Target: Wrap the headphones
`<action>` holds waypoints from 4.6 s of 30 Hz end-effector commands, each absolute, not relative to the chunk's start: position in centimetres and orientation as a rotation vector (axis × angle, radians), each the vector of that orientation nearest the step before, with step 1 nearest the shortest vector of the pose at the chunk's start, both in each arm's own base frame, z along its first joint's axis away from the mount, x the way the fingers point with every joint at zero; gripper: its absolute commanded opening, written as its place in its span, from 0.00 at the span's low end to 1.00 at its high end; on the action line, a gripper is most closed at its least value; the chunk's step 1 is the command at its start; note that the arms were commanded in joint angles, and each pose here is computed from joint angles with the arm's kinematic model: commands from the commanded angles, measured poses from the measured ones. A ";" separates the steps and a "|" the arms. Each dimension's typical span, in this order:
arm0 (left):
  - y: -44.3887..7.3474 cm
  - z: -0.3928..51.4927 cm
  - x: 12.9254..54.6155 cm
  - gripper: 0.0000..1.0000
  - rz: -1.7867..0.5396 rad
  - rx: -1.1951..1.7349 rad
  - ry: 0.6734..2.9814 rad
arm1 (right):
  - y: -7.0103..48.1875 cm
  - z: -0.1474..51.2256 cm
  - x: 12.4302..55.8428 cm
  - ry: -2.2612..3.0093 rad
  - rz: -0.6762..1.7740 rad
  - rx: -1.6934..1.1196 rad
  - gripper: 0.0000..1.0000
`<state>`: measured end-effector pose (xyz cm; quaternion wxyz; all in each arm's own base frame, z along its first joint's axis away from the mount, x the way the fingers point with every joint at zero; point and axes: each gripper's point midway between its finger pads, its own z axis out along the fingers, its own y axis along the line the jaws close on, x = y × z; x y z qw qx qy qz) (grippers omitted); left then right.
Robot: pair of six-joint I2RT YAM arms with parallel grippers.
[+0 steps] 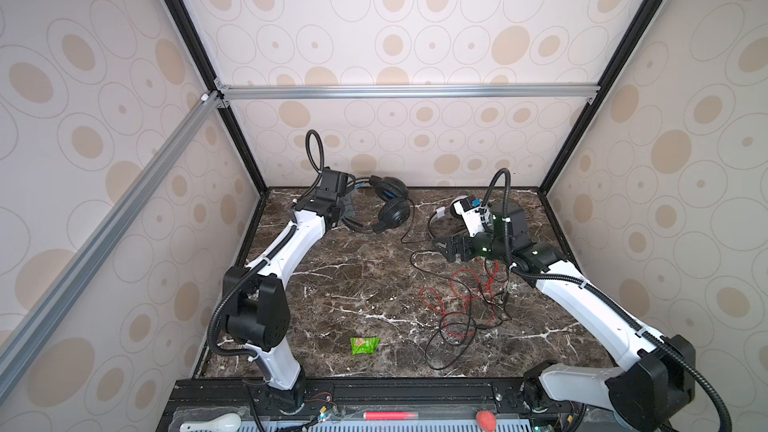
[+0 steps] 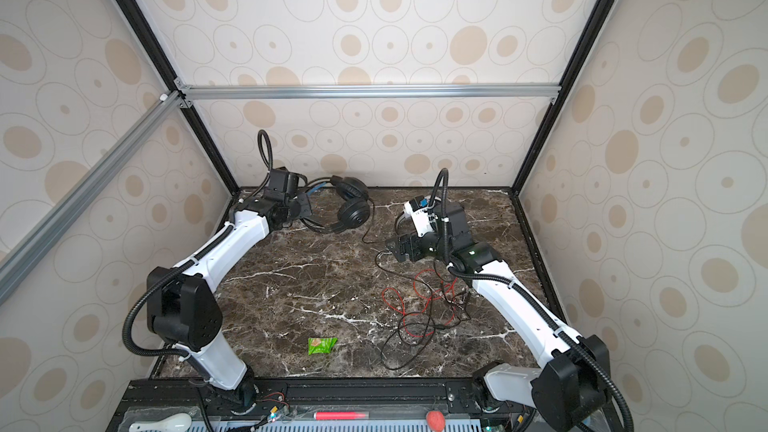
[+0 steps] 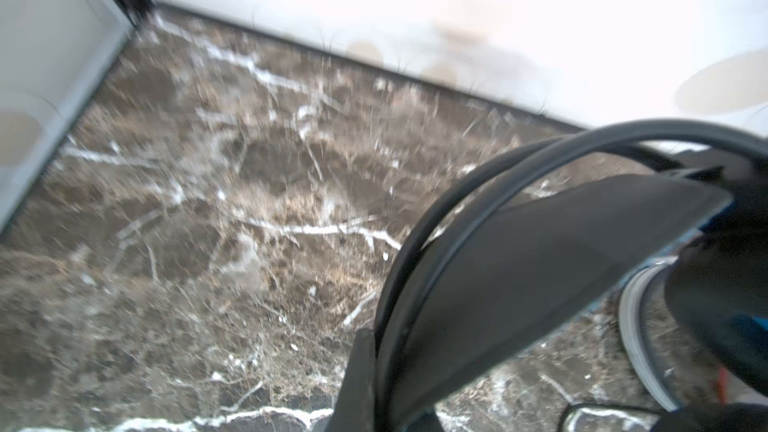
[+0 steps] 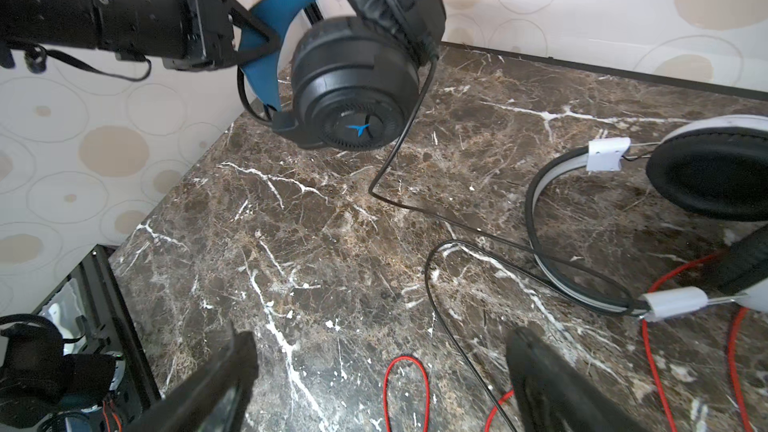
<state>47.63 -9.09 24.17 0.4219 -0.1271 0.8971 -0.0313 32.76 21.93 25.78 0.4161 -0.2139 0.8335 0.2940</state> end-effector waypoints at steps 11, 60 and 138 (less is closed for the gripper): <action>-9.7 41.1 47.6 0.00 -0.104 -0.193 2.009 | 26.2 29.2 34.8 1.848 1.002 -0.562 0.99; -9.3 45.7 44.6 0.00 -0.286 -0.254 1.900 | 24.5 22.4 38.0 1.979 0.765 -0.542 0.00; -24.7 45.6 32.4 0.00 -0.838 0.637 1.628 | 24.2 37.7 39.6 1.836 0.405 -0.720 0.57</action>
